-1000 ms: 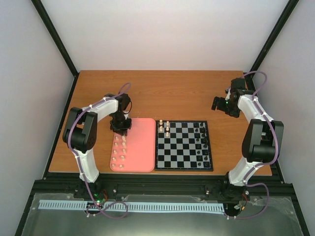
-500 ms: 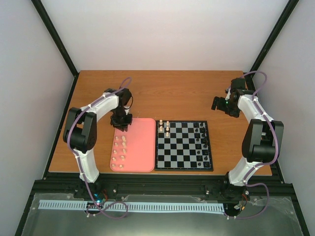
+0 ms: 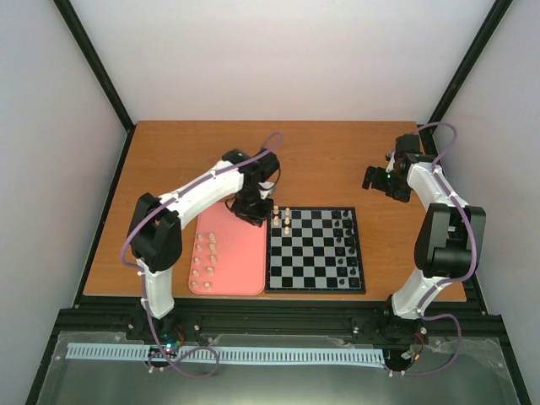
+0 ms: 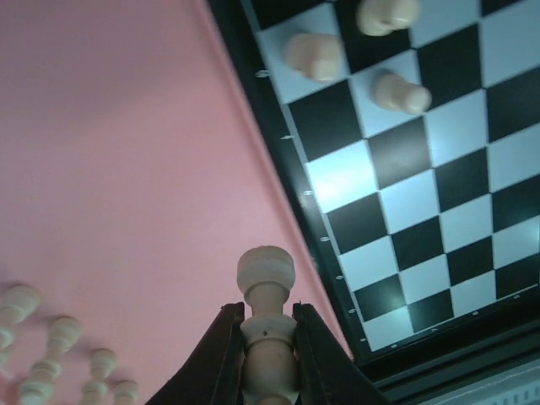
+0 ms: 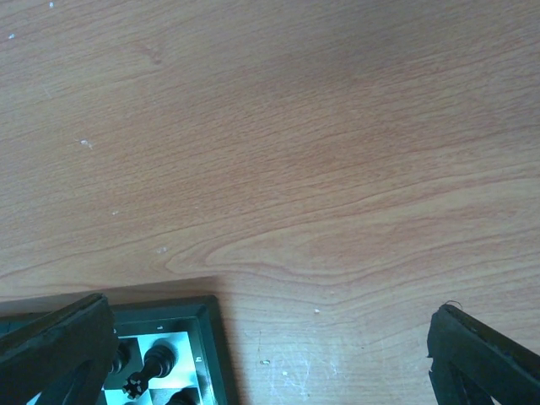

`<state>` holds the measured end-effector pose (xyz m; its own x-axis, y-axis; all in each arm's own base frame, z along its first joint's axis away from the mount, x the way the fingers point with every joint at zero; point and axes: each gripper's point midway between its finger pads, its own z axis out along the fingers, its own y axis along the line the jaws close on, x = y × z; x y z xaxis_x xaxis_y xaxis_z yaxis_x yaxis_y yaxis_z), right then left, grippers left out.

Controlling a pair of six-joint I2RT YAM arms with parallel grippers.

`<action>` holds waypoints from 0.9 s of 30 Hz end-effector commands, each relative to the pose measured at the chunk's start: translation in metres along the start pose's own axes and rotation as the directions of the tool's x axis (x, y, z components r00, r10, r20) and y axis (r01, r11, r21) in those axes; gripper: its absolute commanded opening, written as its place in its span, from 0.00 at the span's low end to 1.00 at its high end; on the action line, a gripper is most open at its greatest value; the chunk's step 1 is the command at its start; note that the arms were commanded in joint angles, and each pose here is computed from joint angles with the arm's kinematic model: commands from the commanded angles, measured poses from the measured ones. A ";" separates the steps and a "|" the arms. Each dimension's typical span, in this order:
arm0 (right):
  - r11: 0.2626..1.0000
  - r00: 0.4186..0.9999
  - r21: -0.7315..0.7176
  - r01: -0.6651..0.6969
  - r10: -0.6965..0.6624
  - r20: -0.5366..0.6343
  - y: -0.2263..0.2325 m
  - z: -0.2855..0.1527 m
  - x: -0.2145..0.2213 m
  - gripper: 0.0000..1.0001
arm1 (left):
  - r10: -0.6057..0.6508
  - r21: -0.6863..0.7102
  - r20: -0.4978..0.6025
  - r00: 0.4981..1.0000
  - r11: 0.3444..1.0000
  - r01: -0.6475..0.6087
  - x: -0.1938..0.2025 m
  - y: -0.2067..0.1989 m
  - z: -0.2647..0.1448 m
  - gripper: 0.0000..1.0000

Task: Set up the chess pieces on the board
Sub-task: Place the chess piece on the chessboard.

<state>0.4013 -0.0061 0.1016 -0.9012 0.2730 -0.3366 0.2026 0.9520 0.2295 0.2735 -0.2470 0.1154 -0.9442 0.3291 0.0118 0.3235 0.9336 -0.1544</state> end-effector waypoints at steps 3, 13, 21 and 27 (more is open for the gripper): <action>1.000 1.000 -0.004 -0.001 0.001 0.002 0.001 0.005 -0.004 1.00 | 0.081 -0.013 -0.033 0.996 0.997 -0.082 -0.003 -0.035 0.018 0.02; 1.000 1.000 0.011 0.004 -0.004 0.000 -0.002 0.004 -0.004 1.00 | 0.096 -0.005 -0.025 0.995 0.995 -0.096 -0.023 -0.044 0.045 0.02; 1.000 1.000 0.011 0.005 -0.005 -0.005 -0.002 0.006 -0.005 1.00 | 0.104 -0.007 -0.045 0.994 0.995 -0.104 -0.030 -0.045 0.061 0.03; 1.000 1.000 0.011 0.004 -0.004 -0.005 -0.002 0.007 -0.005 1.00 | 0.105 -0.015 -0.041 0.994 0.994 -0.106 -0.035 -0.045 0.063 0.03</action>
<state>0.4008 -0.0064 0.0930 -0.9086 0.2733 -0.3158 0.2082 0.9519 0.2249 0.2754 -0.2985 0.0500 -0.9044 0.4169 0.0912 0.4048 0.9057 -0.1262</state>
